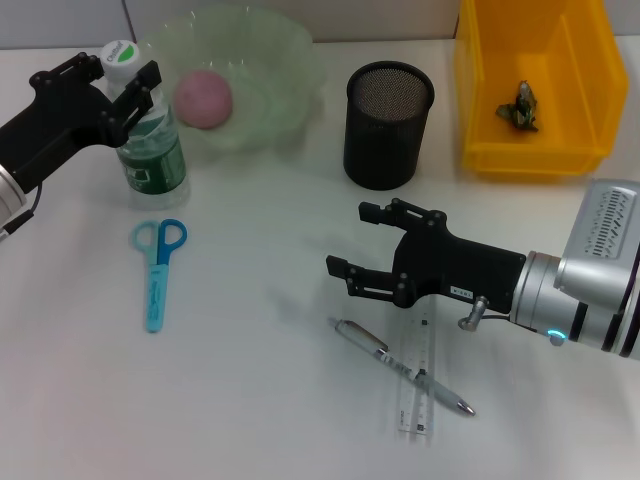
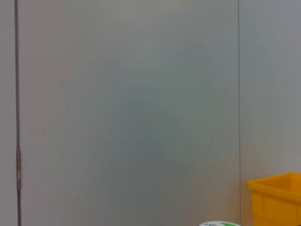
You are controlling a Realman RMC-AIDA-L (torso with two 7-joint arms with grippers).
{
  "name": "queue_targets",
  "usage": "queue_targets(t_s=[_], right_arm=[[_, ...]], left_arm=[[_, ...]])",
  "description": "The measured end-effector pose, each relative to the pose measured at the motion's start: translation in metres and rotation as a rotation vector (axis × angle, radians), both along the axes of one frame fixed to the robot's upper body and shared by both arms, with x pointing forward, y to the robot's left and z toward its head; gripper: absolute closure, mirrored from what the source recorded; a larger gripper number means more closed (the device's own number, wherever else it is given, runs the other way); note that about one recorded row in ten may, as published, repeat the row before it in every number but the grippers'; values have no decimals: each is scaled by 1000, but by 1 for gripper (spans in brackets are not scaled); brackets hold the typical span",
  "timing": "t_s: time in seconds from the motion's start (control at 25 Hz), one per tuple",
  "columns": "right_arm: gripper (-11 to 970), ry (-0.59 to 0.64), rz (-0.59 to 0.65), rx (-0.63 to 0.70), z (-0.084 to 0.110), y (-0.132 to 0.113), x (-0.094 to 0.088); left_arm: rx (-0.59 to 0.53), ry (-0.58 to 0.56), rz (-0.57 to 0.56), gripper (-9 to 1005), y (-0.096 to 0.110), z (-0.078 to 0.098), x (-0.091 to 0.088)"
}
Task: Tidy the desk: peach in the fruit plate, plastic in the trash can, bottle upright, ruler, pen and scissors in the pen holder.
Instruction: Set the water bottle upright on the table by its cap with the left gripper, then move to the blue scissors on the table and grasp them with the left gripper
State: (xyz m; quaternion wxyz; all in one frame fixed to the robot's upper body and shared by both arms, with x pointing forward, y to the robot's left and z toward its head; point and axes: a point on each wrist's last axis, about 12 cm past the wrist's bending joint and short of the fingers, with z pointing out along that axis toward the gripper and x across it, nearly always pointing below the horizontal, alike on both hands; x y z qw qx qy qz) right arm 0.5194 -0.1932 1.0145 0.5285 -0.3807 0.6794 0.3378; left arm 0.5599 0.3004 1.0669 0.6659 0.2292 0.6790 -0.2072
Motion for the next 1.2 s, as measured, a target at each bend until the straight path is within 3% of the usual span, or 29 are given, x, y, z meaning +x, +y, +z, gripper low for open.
queue_targets(t_s=[0.32, 0.52, 1.2], right_arm=[[141, -1, -1, -2, 0, 0, 1], [141, -2, -1, -3, 0, 0, 1], [141, -3, -1, -3, 0, 0, 1]], left_arm=[[-13, -5, 11, 445, 1, 1, 1], [-12, -7, 11, 219, 1, 1, 0], [-22, -9, 11, 196, 1, 2, 0]])
